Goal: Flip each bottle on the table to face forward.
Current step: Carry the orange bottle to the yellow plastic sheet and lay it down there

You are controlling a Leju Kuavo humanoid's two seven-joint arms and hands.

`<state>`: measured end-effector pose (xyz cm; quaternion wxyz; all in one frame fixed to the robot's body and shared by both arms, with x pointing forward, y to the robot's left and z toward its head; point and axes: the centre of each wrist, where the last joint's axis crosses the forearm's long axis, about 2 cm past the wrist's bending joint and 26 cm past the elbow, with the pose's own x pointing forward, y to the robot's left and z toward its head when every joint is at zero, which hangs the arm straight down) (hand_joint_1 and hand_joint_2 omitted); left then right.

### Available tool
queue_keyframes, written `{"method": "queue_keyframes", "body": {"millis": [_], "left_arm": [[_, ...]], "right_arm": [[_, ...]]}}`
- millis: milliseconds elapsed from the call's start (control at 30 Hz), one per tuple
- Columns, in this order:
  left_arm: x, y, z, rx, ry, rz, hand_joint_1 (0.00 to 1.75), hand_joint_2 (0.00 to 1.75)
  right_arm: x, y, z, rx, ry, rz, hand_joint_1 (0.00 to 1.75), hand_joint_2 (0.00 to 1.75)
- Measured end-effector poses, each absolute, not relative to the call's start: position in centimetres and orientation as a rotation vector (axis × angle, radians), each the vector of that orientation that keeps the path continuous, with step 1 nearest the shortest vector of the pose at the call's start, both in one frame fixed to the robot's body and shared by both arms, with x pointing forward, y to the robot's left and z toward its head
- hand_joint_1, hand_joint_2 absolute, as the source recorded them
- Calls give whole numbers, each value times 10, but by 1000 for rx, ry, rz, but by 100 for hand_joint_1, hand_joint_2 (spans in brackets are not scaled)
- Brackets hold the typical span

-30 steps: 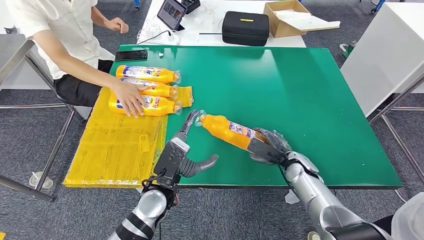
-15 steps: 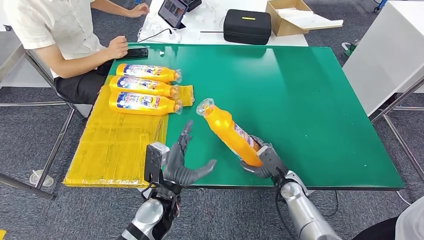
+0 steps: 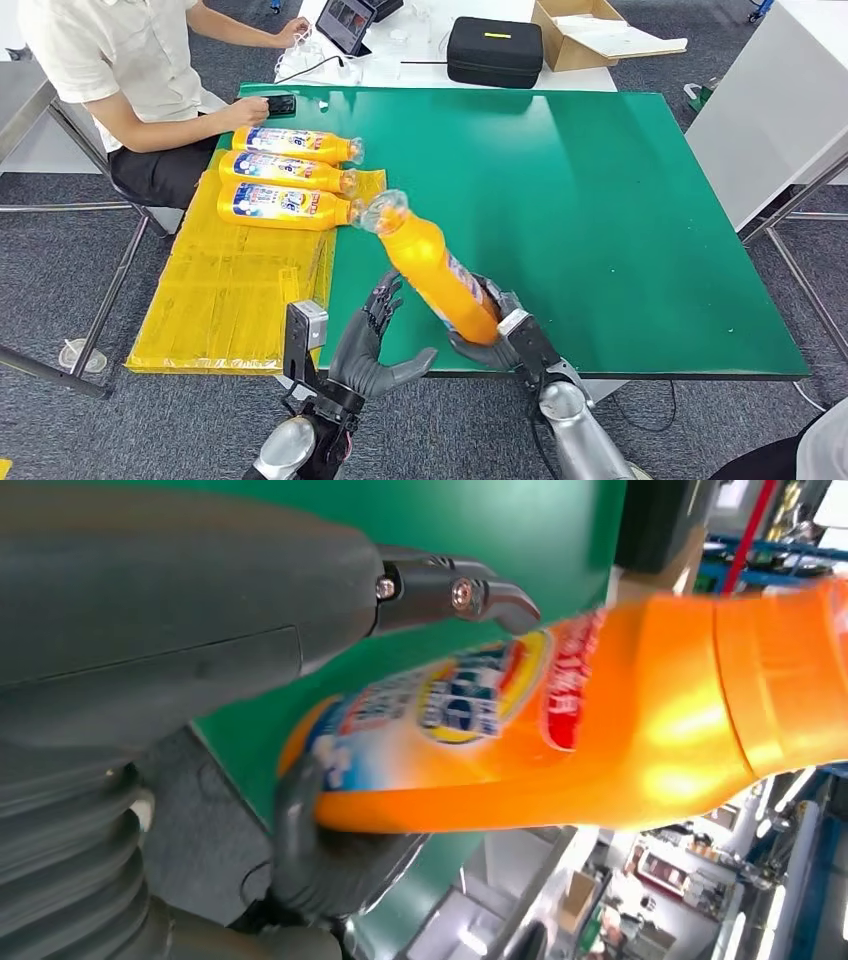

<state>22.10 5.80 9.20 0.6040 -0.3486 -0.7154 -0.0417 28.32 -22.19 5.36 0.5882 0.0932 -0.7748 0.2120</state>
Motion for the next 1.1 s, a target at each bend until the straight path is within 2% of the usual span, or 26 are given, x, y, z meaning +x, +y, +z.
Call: {"method": "queue_keyframes", "body": {"millis": [367,733,767,867,900,1100], "left_arm": [[235,59,112,-770,-1761,-90,0,175],[238,59,117,-796,-1757,-42,0,175],[238,59,118,-805,-1754,-39,21,175],[239,58,119,-854,-1725,-25,152,175],[240,59,120,-874,-1714,-20,175,175],[242,61,120,-973,-1684,-9,175,175]], "right_arm": [[264,-178,49,380,-1764,700,175,175],[256,-167,45,421,-1747,758,175,175],[256,-166,45,423,-1746,760,175,175],[255,-166,44,430,-1748,757,175,175],[255,-166,43,433,-1749,753,175,175],[255,-167,42,466,-1755,707,175,175]]}}
